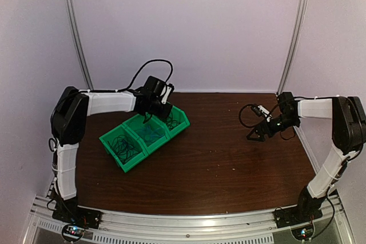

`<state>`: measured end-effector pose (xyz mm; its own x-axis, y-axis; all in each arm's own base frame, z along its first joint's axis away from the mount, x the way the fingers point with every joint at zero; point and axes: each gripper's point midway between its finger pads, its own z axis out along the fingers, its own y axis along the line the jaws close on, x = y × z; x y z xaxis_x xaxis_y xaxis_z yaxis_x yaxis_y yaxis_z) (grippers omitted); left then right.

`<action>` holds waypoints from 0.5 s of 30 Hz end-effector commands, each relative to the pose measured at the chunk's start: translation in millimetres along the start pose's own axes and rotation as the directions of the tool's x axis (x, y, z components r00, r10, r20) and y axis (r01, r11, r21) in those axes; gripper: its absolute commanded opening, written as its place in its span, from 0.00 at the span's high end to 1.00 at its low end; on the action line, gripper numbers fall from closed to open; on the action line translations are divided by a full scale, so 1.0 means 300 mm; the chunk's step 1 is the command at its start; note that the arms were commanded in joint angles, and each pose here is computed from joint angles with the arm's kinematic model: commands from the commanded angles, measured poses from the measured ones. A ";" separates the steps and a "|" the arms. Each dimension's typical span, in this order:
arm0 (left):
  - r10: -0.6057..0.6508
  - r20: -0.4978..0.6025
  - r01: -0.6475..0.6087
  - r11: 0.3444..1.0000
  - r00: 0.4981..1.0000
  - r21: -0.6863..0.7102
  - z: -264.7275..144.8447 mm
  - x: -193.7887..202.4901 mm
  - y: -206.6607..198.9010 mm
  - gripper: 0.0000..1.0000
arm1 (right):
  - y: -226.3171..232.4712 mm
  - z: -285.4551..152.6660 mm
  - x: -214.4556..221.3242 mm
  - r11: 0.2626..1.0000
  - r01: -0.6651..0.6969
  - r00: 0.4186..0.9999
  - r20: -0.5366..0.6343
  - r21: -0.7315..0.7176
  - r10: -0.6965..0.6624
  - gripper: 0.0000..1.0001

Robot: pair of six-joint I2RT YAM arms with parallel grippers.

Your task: Untangle the cables

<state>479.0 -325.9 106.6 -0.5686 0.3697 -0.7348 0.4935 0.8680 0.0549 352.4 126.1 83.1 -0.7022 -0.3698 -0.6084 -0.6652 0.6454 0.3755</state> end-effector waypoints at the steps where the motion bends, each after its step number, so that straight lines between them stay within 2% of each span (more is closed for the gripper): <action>1: -0.038 -0.023 0.040 0.994 0.999 0.105 0.033 0.026 -0.081 1.00 | -0.001 -0.009 -0.017 1.000 0.014 1.000 0.009 -0.006 -0.014 0.00; 9: -0.055 -0.026 0.058 0.991 0.998 0.117 0.037 -0.015 -0.085 0.99 | 0.004 -0.018 -0.024 1.000 0.018 1.000 0.016 -0.004 -0.018 0.00; 13: -0.050 -0.016 0.051 0.993 0.999 0.103 -0.003 -0.039 -0.073 0.83 | 0.007 -0.025 -0.033 1.000 0.025 0.999 0.022 0.001 -0.025 0.00; 15: -0.050 -0.006 0.050 0.995 0.999 0.089 -0.029 -0.053 -0.062 0.78 | 0.006 -0.025 -0.033 1.000 0.024 0.999 0.021 0.000 -0.024 0.00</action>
<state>472.0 -348.0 92.9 -0.6194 0.3503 -0.7026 0.5317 0.8456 -0.0471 351.7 126.1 82.8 -0.7035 -0.3706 -0.6064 -0.6647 0.6450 0.3770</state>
